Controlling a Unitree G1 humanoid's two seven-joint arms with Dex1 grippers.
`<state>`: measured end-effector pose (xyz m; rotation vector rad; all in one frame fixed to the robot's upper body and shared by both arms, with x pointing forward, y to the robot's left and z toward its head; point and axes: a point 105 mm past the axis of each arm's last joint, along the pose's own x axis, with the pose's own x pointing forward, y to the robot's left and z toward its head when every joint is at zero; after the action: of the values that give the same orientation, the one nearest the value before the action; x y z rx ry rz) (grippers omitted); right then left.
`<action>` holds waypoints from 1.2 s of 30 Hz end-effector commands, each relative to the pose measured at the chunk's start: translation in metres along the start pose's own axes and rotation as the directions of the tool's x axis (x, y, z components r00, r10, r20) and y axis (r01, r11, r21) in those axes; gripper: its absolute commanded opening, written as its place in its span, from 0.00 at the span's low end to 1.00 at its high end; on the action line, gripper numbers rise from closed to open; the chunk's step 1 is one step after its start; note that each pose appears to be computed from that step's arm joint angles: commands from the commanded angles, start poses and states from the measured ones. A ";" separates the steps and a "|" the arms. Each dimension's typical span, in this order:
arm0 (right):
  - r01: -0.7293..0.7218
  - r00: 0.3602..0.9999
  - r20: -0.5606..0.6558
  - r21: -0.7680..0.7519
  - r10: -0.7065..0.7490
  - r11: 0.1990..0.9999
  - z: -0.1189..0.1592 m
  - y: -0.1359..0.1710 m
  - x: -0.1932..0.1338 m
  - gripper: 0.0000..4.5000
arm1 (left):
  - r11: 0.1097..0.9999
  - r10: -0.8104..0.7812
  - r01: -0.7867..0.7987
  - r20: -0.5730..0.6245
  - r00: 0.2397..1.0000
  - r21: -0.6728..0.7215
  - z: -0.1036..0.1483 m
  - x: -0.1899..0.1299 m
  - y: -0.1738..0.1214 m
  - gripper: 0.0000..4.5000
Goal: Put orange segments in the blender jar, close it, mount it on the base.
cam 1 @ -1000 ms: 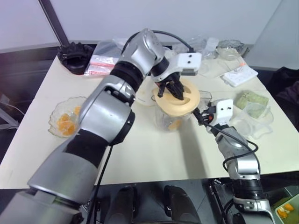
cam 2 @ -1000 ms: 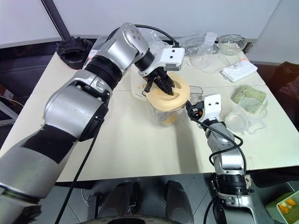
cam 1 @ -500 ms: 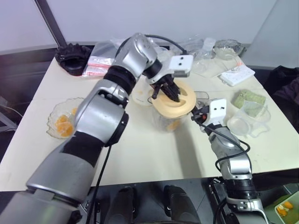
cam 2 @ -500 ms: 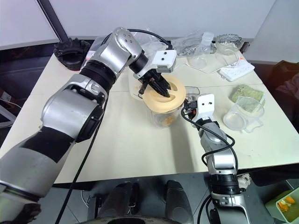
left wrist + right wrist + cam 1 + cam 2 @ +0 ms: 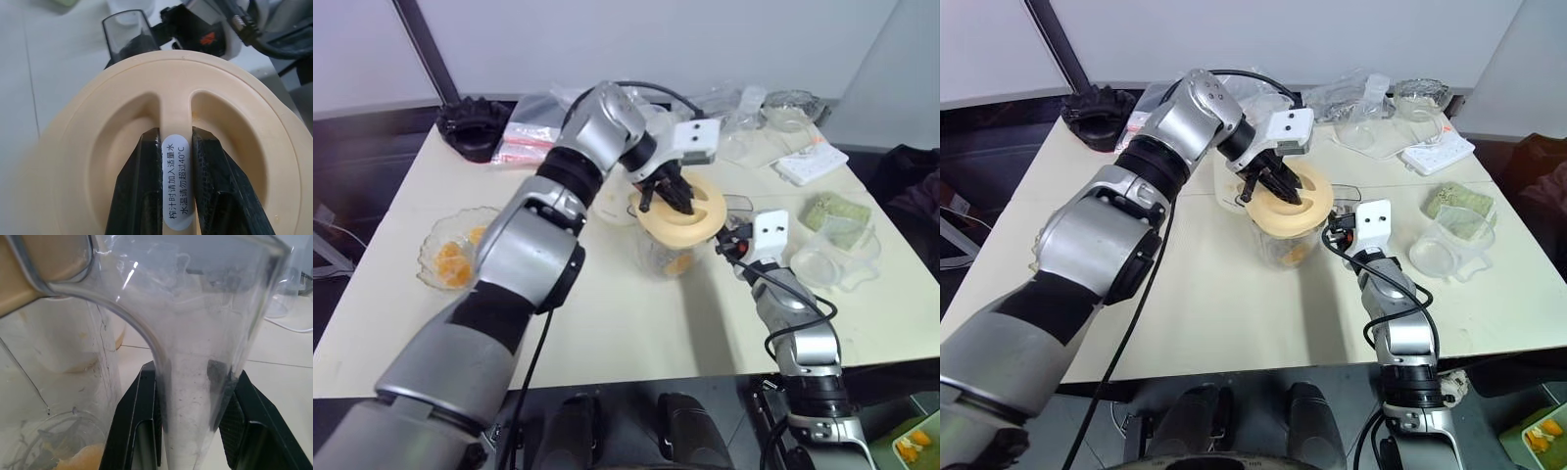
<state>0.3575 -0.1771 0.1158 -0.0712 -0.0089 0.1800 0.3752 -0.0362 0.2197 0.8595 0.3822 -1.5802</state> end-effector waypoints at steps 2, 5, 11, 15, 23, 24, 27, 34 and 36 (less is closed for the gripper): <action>-0.031 0.995 0.092 -0.037 0.034 0.999 0.025 0.007 0.003 0.21 | 0.982 -0.059 0.044 -0.078 0.995 -0.186 -0.050 0.039 -0.018 0.06; -0.031 0.996 0.086 -0.034 0.033 0.999 0.023 0.006 0.004 0.21 | 0.976 -0.051 0.030 -0.092 0.994 -0.214 -0.054 0.048 -0.021 0.06; -0.032 0.997 0.076 -0.036 0.034 0.999 0.020 0.008 0.005 0.21 | 0.958 -0.019 -0.014 -0.111 0.994 -0.286 -0.063 0.063 -0.026 0.06; -0.034 0.997 0.074 -0.033 0.036 0.999 0.019 0.009 0.006 0.21 | 0.938 0.021 -0.072 -0.152 0.988 -0.339 -0.072 0.067 -0.026 0.06; -0.034 0.997 0.074 -0.035 0.037 0.999 0.020 0.007 0.006 0.21 | 0.923 0.056 -0.136 -0.225 0.973 -0.360 -0.087 0.068 -0.026 0.06; -0.035 0.997 0.074 -0.035 0.037 0.999 0.020 0.007 0.006 0.21 | 0.923 0.059 -0.138 -0.222 0.973 -0.358 -0.087 0.068 -0.026 0.06; -0.036 0.997 0.074 -0.036 0.038 0.999 0.020 0.007 0.006 0.21 | 0.924 0.059 -0.129 -0.201 0.978 -0.359 -0.083 0.068 -0.025 0.06; -0.038 0.997 0.070 -0.039 0.040 0.999 0.019 0.006 0.007 0.21 | 0.944 0.056 -0.108 -0.171 0.984 -0.313 -0.073 0.064 -0.024 0.60; -0.040 0.997 0.067 -0.044 0.043 0.998 0.018 0.006 0.006 0.21 | 0.954 0.078 -0.122 -0.166 0.983 -0.275 -0.068 0.057 -0.020 0.80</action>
<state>0.3594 -0.1879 0.0954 -0.0651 0.0654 0.1527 0.3802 -0.0467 0.1985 0.7036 0.3983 -1.3778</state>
